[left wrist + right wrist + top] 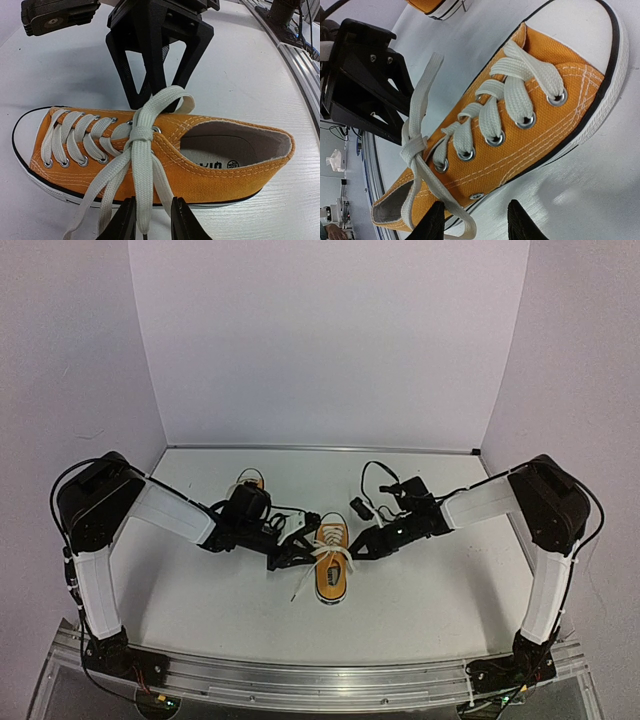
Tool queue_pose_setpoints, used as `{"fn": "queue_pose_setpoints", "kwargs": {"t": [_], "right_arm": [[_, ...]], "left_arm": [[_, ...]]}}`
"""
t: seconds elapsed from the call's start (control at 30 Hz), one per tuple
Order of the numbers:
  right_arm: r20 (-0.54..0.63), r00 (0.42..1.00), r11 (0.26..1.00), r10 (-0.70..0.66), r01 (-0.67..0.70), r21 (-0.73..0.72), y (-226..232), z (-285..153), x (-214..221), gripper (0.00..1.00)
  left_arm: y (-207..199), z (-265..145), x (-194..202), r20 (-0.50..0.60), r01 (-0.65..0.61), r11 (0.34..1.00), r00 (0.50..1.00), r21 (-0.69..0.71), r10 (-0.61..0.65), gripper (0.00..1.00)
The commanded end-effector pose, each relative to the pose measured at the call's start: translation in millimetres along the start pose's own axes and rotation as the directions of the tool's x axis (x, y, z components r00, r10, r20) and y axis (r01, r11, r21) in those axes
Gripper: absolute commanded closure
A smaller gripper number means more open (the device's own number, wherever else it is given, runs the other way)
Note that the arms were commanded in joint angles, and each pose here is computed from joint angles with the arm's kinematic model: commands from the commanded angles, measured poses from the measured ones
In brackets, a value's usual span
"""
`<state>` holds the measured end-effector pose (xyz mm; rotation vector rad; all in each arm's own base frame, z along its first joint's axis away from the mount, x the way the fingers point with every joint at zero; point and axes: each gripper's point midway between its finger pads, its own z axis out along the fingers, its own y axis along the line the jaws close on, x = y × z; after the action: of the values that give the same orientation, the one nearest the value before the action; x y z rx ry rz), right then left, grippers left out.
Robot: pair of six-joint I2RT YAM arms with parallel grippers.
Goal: Tie the shoes
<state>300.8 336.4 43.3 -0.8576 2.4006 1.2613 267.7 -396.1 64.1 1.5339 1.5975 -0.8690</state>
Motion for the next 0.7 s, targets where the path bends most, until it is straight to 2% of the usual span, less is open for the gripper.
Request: {"fn": "queue_pose_setpoints", "kwargs": {"t": [0.0, 0.1, 0.23, 0.3, 0.43, 0.67], "right_arm": [[0.029, 0.998, 0.997, -0.061, 0.063, -0.042, 16, 0, -17, 0.6], [0.034, 0.997, 0.997, -0.066, 0.068, -0.041, 18, -1, -18, 0.6], [0.03, 0.998, 0.997, -0.062, 0.063, -0.035, 16, 0, -17, 0.65], [0.024, 0.998, 0.998, -0.057, 0.057, -0.033, 14, 2, -15, 0.68], [0.018, 0.999, 0.999, -0.048, 0.049, -0.024, 11, 5, -13, 0.73], [0.017, 0.999, 0.999, -0.046, 0.046, -0.02, 10, 5, -13, 0.76]], "left_arm": [[7, 5, -21, 0.043, -0.045, 0.999, 0.998, -0.007, 0.045, 0.76], [7, 6, -21, 0.042, -0.046, 0.999, 0.998, -0.008, 0.047, 0.82], [8, 2, -20, 0.033, -0.041, 0.999, 0.999, -0.029, 0.042, 0.96], [11, -3, -20, 0.026, -0.03, 0.998, 0.999, -0.057, 0.032, 1.0], [16, -17, -13, -0.002, -0.002, 0.994, 1.0, -0.11, 0.002, 1.0], [15, -42, 12, -0.062, 0.039, 0.983, 0.997, -0.18, -0.051, 1.0]]}}
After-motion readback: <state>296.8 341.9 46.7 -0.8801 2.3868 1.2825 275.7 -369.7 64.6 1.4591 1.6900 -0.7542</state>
